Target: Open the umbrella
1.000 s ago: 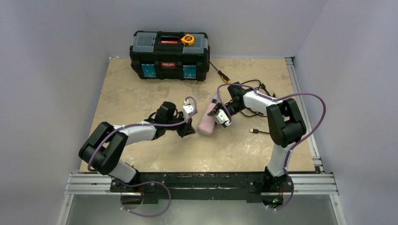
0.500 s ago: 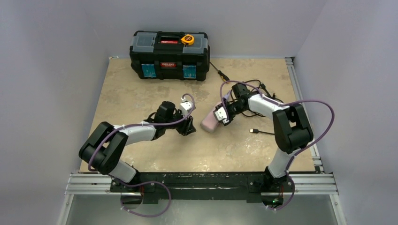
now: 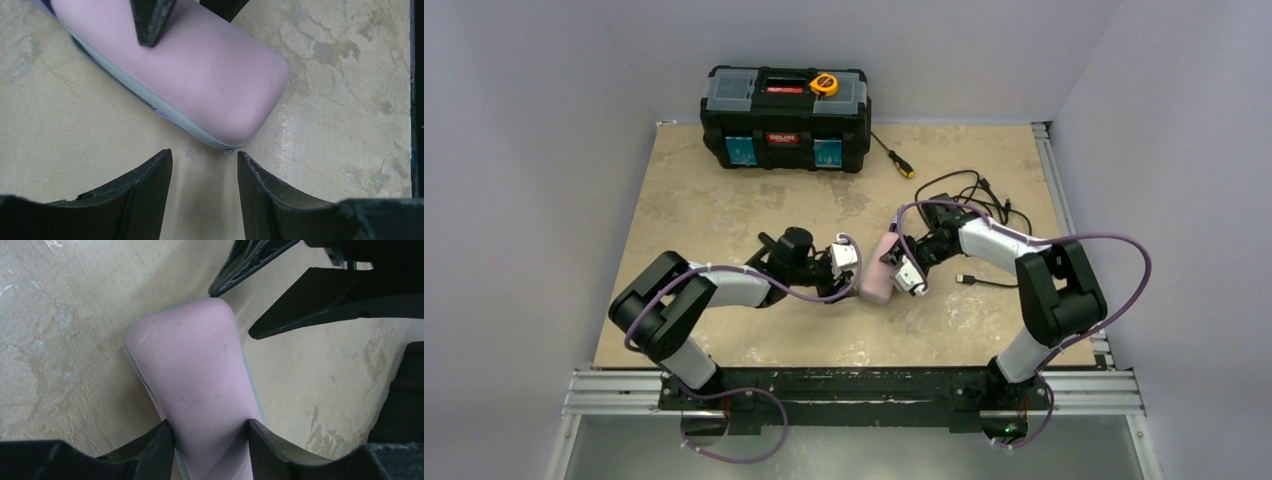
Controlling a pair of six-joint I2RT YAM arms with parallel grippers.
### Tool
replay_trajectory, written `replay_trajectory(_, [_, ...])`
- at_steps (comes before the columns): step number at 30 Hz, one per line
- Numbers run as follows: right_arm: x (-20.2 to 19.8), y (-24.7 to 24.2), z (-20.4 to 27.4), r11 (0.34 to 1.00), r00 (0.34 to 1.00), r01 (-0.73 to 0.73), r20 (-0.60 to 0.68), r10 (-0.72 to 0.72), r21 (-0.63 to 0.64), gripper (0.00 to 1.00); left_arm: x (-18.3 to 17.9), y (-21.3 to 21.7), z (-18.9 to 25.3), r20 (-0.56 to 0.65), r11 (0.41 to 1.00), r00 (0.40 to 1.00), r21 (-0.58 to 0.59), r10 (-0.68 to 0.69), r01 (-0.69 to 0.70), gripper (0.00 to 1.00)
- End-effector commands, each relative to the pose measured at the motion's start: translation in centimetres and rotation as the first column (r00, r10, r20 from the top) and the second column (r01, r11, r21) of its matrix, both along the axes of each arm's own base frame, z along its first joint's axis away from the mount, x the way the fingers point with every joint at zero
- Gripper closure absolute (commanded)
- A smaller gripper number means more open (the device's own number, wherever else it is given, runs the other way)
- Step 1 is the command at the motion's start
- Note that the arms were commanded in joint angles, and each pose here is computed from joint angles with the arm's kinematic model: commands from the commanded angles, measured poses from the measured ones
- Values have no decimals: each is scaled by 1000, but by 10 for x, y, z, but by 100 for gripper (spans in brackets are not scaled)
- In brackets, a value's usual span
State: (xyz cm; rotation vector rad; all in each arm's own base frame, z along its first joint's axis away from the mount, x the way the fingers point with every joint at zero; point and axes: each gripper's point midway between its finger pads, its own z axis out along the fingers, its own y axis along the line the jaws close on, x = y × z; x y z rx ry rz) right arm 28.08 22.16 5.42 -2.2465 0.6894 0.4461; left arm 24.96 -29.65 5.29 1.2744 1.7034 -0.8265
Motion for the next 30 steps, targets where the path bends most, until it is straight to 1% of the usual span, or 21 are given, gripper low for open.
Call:
replay_trajectory(1, [-17,-7,-11,999,999,-10,-40,8,-40,73,0,-19,-5,87,997,994,-31,-68,71,51])
replay_trajectory(6, [-16,-8,-10,999,999,-7,-43,5,-46,73,-12,-22,-14,69,994,993,-24,-100,102,52])
replay_trajectory(8, [-16,-7,-10,999,999,-4,-46,2,-44,73,-12,-23,-13,52,996,995,-29,-86,88,53])
replay_trajectory(10, [-14,-6,-10,999,999,1,-47,-3,-41,72,-12,-25,-14,25,997,997,-36,-72,73,62])
replay_trajectory(11, [-14,-6,-10,999,999,1,-50,-3,-42,73,-13,-25,-13,20,997,998,-42,-66,67,69])
replay_trajectory(15, [-12,-5,-9,999,999,4,-51,-6,-41,73,-27,-28,-11,-12,994,995,-55,-98,97,88])
replay_trajectory(18, [-8,-5,-9,999,998,26,-54,-28,-40,74,-36,-27,-10,-38,993,994,-55,-102,100,99])
replay_trajectory(21, [-1,-4,-6,996,996,72,-57,-74,-43,77,-38,-23,-8,-88,997,994,-45,-60,56,100])
replay_trajectory(25, [8,-5,-5,981,979,177,-93,-184,-78,84,-49,-22,0,-180,998,983,-67,-27,15,100])
replay_trajectory(28, [17,-5,-1,954,945,290,-133,-299,-82,85,-42,-21,0,-229,995,972,-67,51,-68,100])
replay_trajectory(30, [27,0,4,908,891,409,-176,-418,-89,88,-28,-20,-2,-245,985,958,-57,147,-166,100])
